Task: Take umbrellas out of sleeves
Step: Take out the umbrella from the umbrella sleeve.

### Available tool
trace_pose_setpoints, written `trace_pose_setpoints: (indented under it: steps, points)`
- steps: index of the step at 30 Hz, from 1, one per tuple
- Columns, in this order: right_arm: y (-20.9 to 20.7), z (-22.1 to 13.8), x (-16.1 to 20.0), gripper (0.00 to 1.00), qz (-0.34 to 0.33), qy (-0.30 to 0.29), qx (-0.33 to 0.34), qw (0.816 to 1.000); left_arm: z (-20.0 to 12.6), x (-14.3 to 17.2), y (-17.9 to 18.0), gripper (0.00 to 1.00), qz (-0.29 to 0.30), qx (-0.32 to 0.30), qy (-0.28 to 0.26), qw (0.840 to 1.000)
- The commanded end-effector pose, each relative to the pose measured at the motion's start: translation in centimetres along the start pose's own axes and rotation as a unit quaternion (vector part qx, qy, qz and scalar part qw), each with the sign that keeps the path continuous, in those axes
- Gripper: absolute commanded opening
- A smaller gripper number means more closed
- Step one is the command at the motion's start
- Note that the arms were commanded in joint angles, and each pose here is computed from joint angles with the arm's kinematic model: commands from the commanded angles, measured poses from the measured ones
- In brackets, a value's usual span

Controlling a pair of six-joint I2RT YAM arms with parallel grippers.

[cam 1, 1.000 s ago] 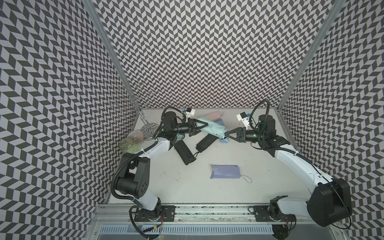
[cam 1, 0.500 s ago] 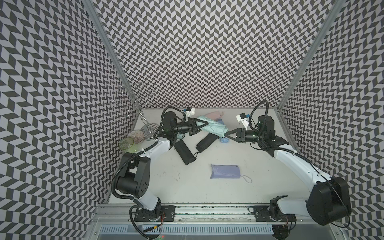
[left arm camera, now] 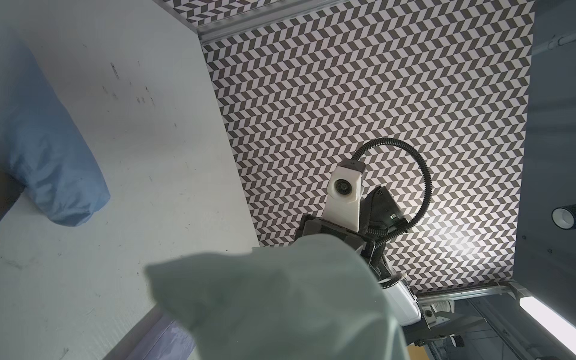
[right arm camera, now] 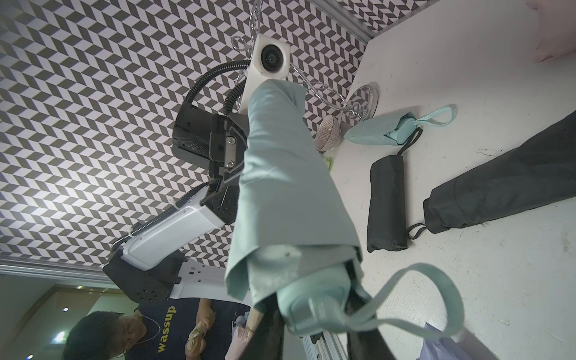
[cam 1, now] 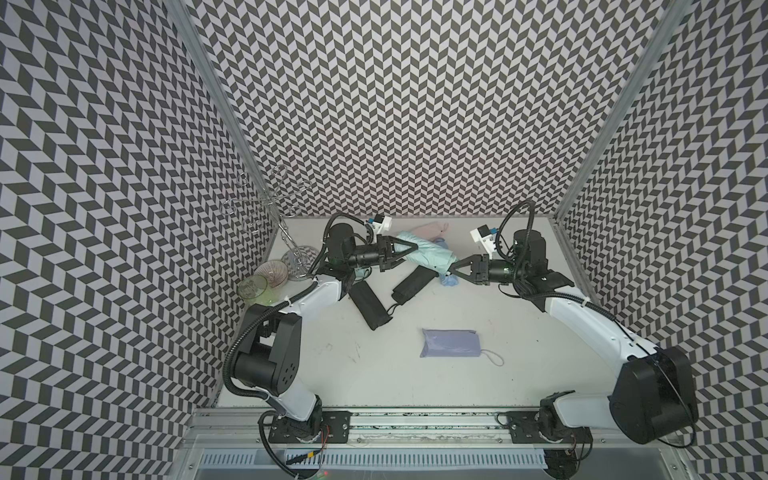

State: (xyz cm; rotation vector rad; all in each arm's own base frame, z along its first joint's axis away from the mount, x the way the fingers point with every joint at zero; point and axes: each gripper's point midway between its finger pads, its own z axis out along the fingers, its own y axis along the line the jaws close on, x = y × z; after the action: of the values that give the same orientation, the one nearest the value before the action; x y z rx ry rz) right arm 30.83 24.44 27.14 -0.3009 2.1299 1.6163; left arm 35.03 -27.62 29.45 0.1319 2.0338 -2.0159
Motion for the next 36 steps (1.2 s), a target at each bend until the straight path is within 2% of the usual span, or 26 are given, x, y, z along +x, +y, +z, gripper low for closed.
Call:
trace_pose_setpoints:
  steps: [1, 15, 20, 24, 28, 31, 33, 36]
  points:
    - [1.5, 0.0, -1.8, 0.32, -0.038, -0.023, -0.014, 0.999, 0.6, 1.3, -2.4, 0.21, 0.035, 0.028, 0.033, 0.998]
    - [3.6, -0.3, -2.5, 0.32, -0.054, -0.038, -0.058, 0.996, 1.4, 1.8, -2.3, 0.21, 0.031, 0.029, 0.043, 0.998]
    - [3.6, -0.3, -2.5, 0.38, -0.055, -0.039, -0.058, 0.996, 1.8, 1.8, -2.1, 0.21, 0.029, 0.029, 0.047, 0.998]
    - [3.4, -0.2, -2.7, 0.39, -0.055, -0.045, -0.052, 0.996, 2.0, 1.8, -2.0, 0.20, 0.027, 0.028, 0.047, 0.998]
    - [3.5, -0.2, -2.7, 0.34, -0.055, -0.044, -0.057, 0.996, 2.1, 1.7, -1.9, 0.20, 0.026, 0.028, 0.048, 0.998]
    - [3.5, -0.1, -2.6, 0.24, -0.056, -0.043, -0.060, 0.996, 2.2, 1.6, -1.8, 0.20, 0.025, 0.028, 0.048, 0.998]
    - [3.5, -0.2, -2.5, 0.21, -0.056, -0.043, -0.062, 0.996, 2.2, 1.5, -1.6, 0.21, 0.023, 0.027, 0.048, 0.998]
    - [3.7, -0.3, -2.5, 0.18, -0.058, -0.043, -0.066, 0.995, 2.1, 1.3, -1.1, 0.28, 0.020, 0.022, 0.046, 0.999]
